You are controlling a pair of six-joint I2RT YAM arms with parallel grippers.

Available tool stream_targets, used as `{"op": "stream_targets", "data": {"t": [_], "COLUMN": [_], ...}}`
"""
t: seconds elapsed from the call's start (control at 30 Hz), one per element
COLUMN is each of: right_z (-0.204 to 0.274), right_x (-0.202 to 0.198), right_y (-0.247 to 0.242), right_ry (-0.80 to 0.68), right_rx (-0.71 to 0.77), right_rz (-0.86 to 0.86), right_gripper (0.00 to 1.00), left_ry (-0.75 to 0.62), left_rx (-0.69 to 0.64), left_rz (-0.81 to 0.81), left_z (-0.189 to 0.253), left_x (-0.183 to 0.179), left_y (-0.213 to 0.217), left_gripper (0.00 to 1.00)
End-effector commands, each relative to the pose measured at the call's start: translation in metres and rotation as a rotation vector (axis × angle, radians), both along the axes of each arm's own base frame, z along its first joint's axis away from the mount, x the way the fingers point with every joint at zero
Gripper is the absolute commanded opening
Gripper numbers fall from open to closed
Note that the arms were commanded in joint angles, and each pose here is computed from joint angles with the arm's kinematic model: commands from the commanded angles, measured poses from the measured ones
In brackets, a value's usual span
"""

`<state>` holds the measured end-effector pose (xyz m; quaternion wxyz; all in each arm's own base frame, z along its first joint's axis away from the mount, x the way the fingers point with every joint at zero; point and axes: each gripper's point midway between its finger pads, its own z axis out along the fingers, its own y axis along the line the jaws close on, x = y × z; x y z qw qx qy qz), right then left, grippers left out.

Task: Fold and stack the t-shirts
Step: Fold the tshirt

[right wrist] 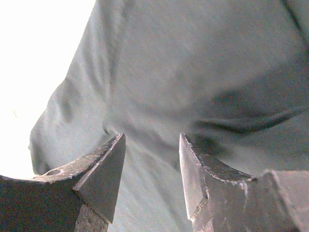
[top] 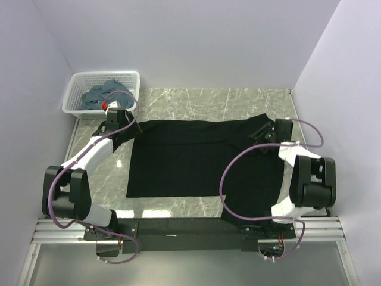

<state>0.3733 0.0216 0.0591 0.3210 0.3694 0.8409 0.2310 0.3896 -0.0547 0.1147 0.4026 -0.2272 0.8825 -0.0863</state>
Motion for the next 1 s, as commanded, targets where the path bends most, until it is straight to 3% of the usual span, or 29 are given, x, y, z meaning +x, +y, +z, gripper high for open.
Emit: {"op": "stream_targets", "data": {"t": [0.0,0.2,0.5,0.73,0.97], "right_z": [0.021,0.018,0.032,0.000,-0.020], "right_x": [0.039,0.064,-0.011,-0.056,-0.065], "right_y": [-0.001,-0.002,-0.013,-0.008,-0.012], "right_ry": [-0.083,-0.036,0.013,0.102,0.135], "right_rx": [-0.002,-0.012,-0.186,-0.150,-0.140], "right_rz": [-0.015,0.006,0.007,-0.033,-0.101], "right_gripper": [0.55,0.55,0.55,0.56,0.54], "left_ry": [-0.046,-0.048,-0.085,-0.130,-0.151], "left_rx": [0.012,0.009,-0.009,-0.001,0.012], "left_rz": [-0.011,-0.015,-0.028,-0.019,-0.010], "left_z": [0.014,0.016,0.033,0.050,0.058], "left_x": [0.005,0.006,0.008,0.005,0.001], "left_y": [-0.001,-0.002,-0.005,-0.002,0.002], "left_gripper": [0.75,0.75,0.77,0.77,0.78]}}
